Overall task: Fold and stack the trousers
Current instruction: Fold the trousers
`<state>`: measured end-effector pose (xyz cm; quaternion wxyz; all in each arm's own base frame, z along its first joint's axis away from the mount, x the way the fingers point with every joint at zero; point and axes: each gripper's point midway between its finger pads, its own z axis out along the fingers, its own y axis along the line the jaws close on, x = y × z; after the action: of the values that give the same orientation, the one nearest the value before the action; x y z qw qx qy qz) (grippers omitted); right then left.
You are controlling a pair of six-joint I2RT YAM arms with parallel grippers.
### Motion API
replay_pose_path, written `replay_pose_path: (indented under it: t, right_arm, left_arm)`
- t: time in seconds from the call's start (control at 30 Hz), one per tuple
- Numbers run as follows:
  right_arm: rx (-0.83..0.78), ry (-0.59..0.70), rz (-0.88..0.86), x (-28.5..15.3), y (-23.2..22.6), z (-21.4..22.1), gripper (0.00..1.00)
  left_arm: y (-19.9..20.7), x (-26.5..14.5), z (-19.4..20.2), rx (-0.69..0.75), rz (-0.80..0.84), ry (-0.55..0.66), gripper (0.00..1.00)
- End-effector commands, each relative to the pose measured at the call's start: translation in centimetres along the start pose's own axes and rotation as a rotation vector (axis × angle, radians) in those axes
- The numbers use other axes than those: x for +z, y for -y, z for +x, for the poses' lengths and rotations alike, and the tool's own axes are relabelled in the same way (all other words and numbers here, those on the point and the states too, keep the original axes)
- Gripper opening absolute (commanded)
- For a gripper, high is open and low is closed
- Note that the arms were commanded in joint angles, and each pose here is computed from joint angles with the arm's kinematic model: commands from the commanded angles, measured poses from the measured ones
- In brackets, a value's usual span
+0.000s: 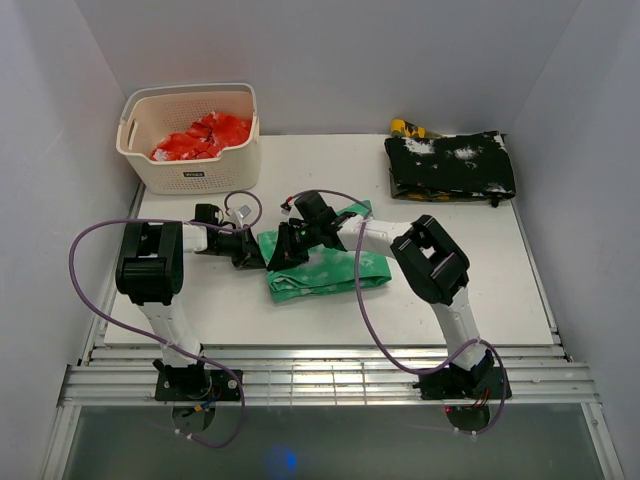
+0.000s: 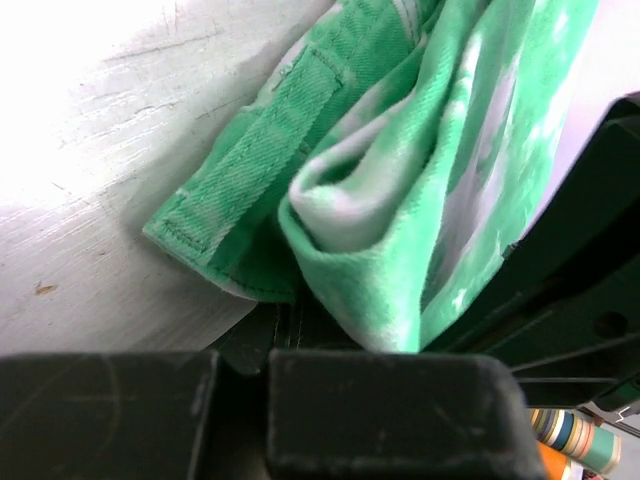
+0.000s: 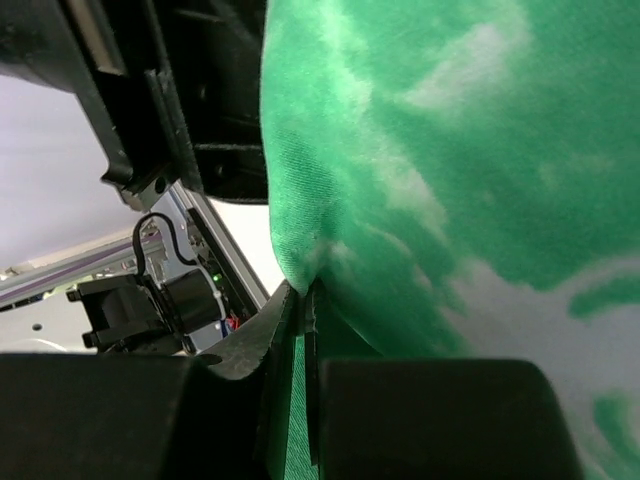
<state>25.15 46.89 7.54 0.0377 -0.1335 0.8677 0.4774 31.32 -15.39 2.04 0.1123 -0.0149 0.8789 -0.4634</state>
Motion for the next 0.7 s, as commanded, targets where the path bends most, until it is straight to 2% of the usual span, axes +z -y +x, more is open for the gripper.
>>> replay_pose_path:
  t: [0.0,0.1,0.13,0.2,0.33,0.37,0.4,0.43,0.47,0.5,0.57,0.6,0.67]
  right_arm:
    - [0.018,0.014,-0.016,0.8,-1.2,-1.0,0.08]
    - [0.034,0.012,-0.011,1.1,-0.8,-1.1,0.08]
    - [0.037,0.01,-0.006,1.1,-0.5,-0.9,0.08]
    - [0.038,0.005,-0.005,1.3,-0.2,-0.7,0.08]
    - [-0.004,0.015,-0.056,0.9,-1.6,-1.3,0.11]
    - [-0.022,0.023,-0.064,0.8,-2.1,-1.6,0.15]
    - [-0.041,0.033,-0.076,0.4,-2.7,-2.0,0.23]
    - [-0.067,0.038,-0.089,0.1,-3.3,-2.3,0.27]
    - [-0.096,0.053,-0.108,-0.2,-4.3,-3.0,0.3]
    - [-0.121,0.068,-0.122,-0.6,-5.0,-3.7,0.39]
    - [-0.198,0.091,-0.157,-1.5,-6.7,-4.8,0.5]
    - [-0.221,0.1,-0.173,-2.2,-7.2,-5.3,0.59]
    - [-0.305,0.11,-0.225,-3.9,-8.9,-5.8,0.66]
  left_arm:
    - [-1.2,0.6,1.4,-0.006,-0.048,-0.03,0.0]
    - [-1.3,0.6,1.3,-0.006,-0.055,-0.028,0.0]
    - [-1.4,0.5,1.2,-0.006,-0.068,-0.031,0.05]
    - [-1.7,0.3,0.8,0.004,-0.091,-0.03,0.18]
    - [-2.1,-1.4,-0.3,0.015,-0.169,-0.021,0.52]
    - [-1.5,-2.0,-1.1,0.045,-0.173,-0.003,0.57]
    - [-2.1,-3.5,-2.1,0.039,-0.187,0.038,0.62]
    - [-2.1,-4.2,-2.1,0.028,-0.195,0.038,0.73]
    - [-1.9,-4.9,-2.8,0.041,-0.2,0.055,0.74]
    - [-2.1,-6.2,-3.4,0.053,-0.211,0.082,0.74]
    - [-2.4,-7.7,-3.4,0.035,-0.231,0.09,0.74]
    - [-2.6,-9.4,-4.2,0.035,-0.242,0.135,0.74]
    - [-2.7,-11.4,-4.4,0.024,-0.228,0.17,0.75]
